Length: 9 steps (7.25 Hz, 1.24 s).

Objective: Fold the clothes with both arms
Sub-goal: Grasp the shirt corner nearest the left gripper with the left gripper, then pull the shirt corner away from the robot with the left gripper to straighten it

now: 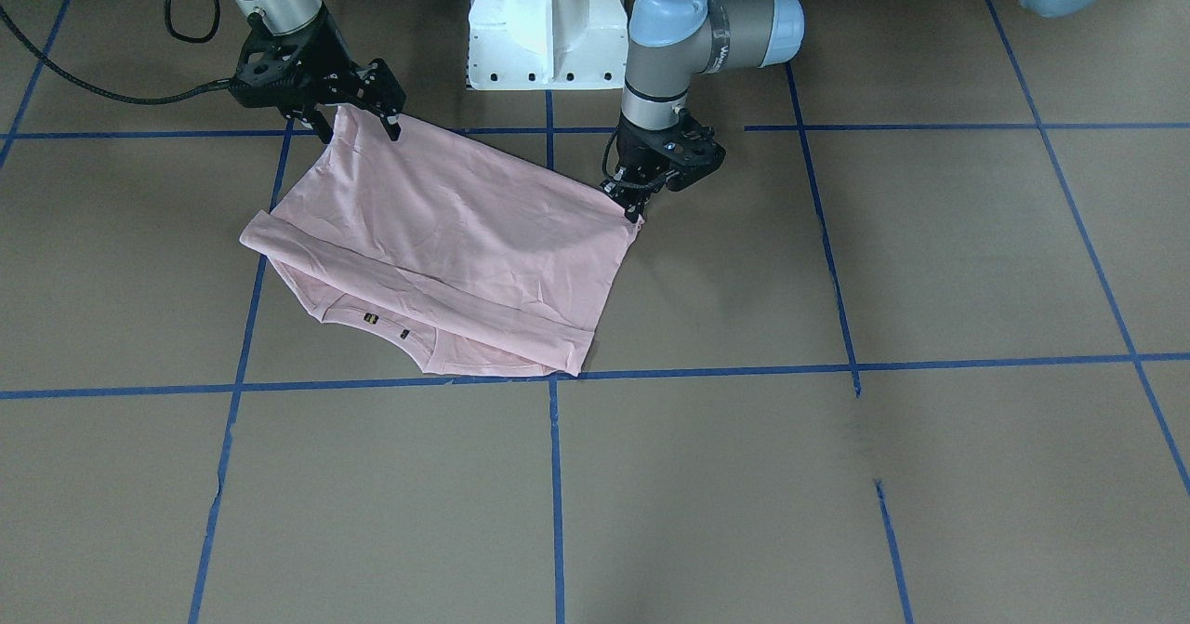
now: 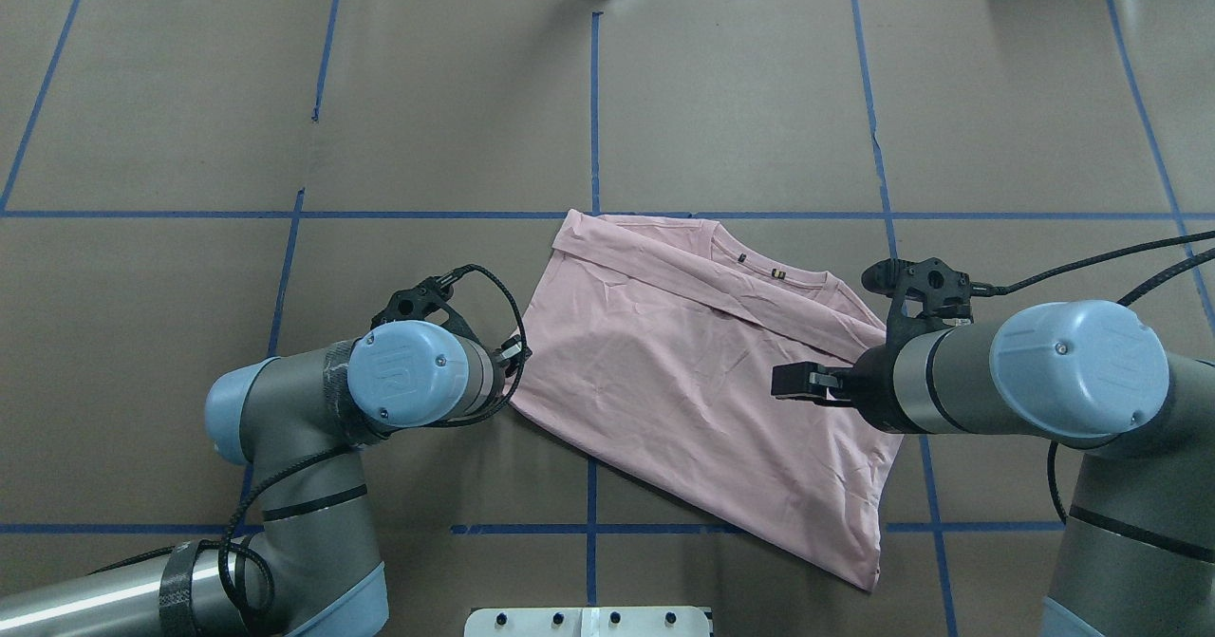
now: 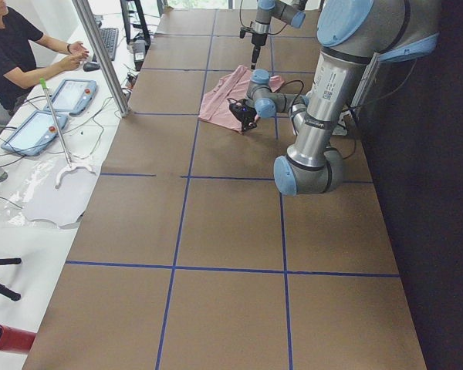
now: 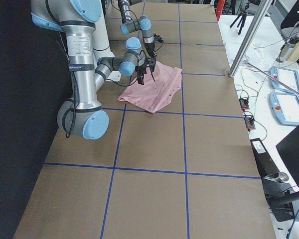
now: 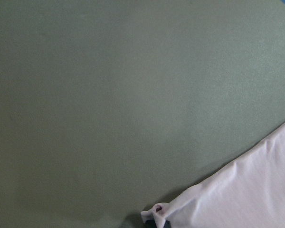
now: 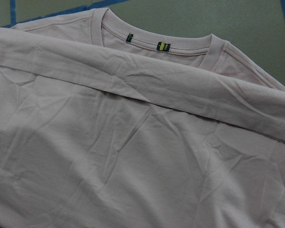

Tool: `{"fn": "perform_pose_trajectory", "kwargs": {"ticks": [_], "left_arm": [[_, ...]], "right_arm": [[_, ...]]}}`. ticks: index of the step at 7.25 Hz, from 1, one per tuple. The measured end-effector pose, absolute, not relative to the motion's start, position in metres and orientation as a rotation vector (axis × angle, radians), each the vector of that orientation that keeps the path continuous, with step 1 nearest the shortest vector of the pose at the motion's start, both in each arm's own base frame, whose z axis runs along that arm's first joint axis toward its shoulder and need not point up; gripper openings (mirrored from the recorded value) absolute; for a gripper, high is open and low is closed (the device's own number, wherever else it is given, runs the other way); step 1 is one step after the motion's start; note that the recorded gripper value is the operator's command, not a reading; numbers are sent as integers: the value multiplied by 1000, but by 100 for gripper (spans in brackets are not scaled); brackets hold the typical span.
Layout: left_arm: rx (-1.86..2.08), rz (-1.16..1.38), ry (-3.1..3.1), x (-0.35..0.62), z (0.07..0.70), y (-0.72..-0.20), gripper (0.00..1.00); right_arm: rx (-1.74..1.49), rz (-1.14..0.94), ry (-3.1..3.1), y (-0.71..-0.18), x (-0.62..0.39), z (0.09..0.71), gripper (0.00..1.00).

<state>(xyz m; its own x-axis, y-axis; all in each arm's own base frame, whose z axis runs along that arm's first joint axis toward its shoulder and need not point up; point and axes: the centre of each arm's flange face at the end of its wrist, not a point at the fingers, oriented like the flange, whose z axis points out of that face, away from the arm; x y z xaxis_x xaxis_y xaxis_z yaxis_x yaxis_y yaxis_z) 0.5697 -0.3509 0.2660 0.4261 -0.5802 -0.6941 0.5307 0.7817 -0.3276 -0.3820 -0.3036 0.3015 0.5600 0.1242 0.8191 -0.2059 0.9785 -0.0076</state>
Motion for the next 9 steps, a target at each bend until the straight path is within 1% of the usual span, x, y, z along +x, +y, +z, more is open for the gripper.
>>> {"fn": "perform_pose_trajectory", "kwargs": {"ticks": [2,4,5,8,9], "left_arm": [[-13,-692,893,551,267,-381,0],[76,-675,879,526,274,-437,0],[120,-669,877,525,276,-473,0],[294,-615,952,537,270,-606,0],[359,-589,969,543,269,-639,0]], "right_arm": [[92,197,-957,-304,-381,302,100],[92,199,-958,-304,-381,301,100],[93,199,-958,-304,-380,301,100],[103,206,-957,-305,-380,301,100],[106,207,-958,-306,-380,300,100]]}}
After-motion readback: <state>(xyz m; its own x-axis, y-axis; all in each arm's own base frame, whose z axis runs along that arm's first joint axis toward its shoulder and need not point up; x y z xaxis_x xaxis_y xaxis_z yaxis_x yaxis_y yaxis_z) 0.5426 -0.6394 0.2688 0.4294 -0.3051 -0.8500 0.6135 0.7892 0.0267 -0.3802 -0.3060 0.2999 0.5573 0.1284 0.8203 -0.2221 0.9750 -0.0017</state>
